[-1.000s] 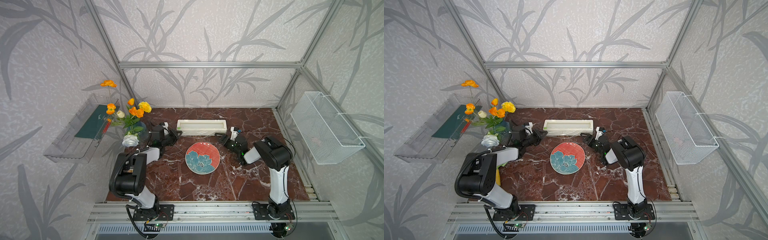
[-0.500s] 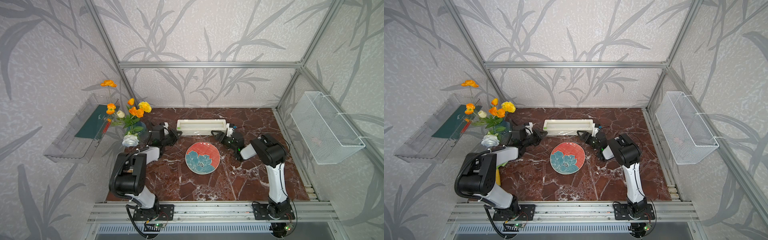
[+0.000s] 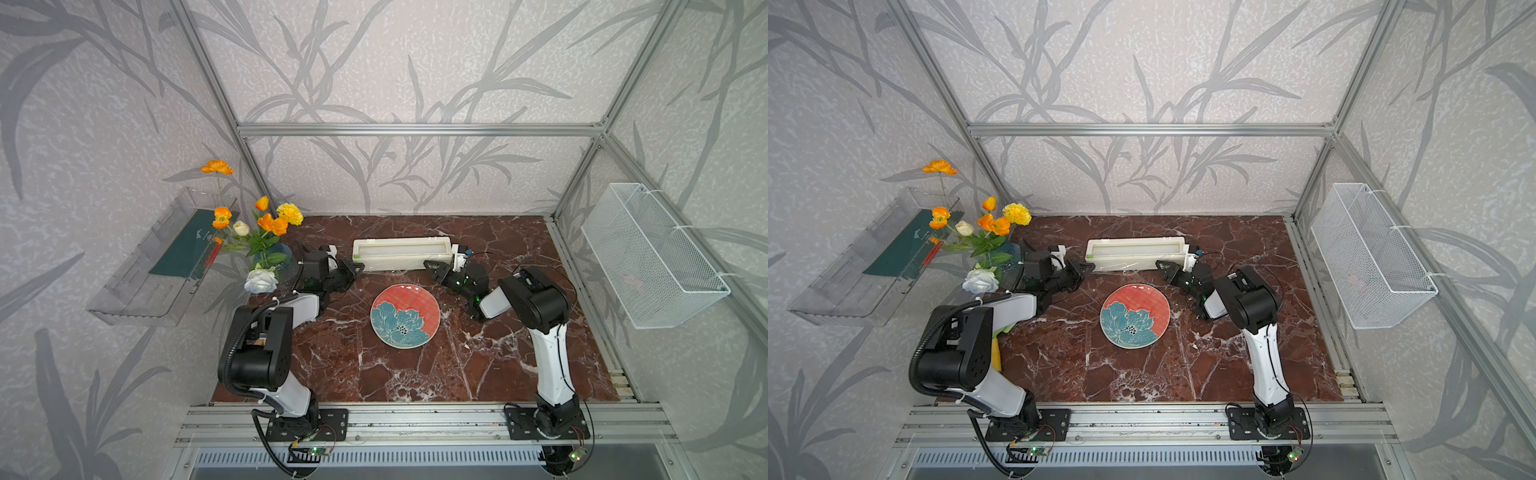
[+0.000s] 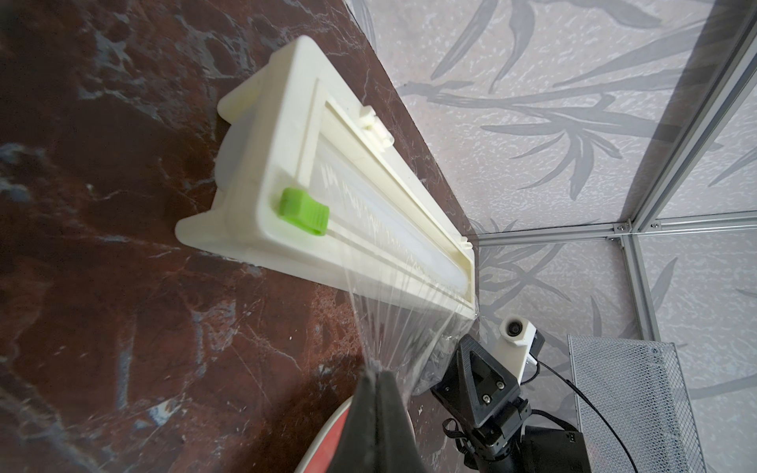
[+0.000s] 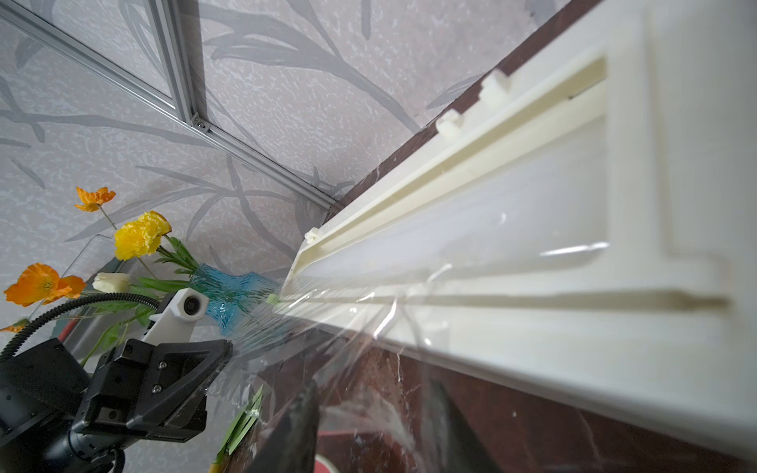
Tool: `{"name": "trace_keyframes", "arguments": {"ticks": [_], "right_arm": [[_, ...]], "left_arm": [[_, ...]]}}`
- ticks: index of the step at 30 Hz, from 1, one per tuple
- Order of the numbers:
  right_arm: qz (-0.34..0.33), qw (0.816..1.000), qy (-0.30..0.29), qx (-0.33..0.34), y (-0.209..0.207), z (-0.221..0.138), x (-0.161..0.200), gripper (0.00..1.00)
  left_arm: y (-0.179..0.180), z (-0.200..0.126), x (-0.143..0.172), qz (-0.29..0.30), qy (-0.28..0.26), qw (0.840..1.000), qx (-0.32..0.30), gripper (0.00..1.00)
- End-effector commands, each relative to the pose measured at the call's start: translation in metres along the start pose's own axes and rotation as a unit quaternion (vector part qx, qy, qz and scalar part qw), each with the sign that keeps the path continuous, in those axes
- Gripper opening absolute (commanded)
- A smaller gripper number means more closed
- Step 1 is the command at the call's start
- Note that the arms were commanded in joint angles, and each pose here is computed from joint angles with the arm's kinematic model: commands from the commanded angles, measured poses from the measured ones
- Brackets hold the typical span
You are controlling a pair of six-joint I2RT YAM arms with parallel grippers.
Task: Wrap the plate with plastic wrap
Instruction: Pull the plastic wrap from the plastic wrap cutting box.
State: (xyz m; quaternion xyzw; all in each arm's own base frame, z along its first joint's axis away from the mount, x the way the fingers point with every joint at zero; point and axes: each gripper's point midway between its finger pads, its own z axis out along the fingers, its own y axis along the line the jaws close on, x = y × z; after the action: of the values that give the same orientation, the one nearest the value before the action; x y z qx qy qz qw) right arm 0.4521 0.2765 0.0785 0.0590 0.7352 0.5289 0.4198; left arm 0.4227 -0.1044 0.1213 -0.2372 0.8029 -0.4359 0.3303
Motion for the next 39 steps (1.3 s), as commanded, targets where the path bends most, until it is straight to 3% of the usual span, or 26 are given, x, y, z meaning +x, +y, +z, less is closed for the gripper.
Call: {"name": "trace_keyframes", "arguments": {"ticks": [1,4,6,24,39], "right_arm": [[-0.004,1.0,-0.009,-0.013,0.004,-0.006,-0.002,0.27],[-0.003,1.0,-0.013,-0.013,0.008,-0.011,-0.007,0.07],[-0.002,1.0,-0.017,-0.016,0.014,-0.014,-0.012,0.0],[0.021,1.0,-0.011,-0.006,0.078,-0.012,-0.089,0.0],[0.024,1.0,-0.018,0.002,0.123,-0.007,-0.132,0.0]], "left_arm": [[-0.011,-0.001,-0.008,0.012,-0.007,1.0,0.008,0.0],[-0.01,0.0,-0.008,0.012,-0.005,1.0,0.003,0.0],[-0.009,0.002,-0.009,0.012,-0.003,1.0,0.0,0.0],[-0.068,0.018,-0.072,-0.023,-0.031,0.999,0.012,0.0],[-0.114,0.011,-0.1,-0.004,-0.036,0.999,0.017,0.0]]}}
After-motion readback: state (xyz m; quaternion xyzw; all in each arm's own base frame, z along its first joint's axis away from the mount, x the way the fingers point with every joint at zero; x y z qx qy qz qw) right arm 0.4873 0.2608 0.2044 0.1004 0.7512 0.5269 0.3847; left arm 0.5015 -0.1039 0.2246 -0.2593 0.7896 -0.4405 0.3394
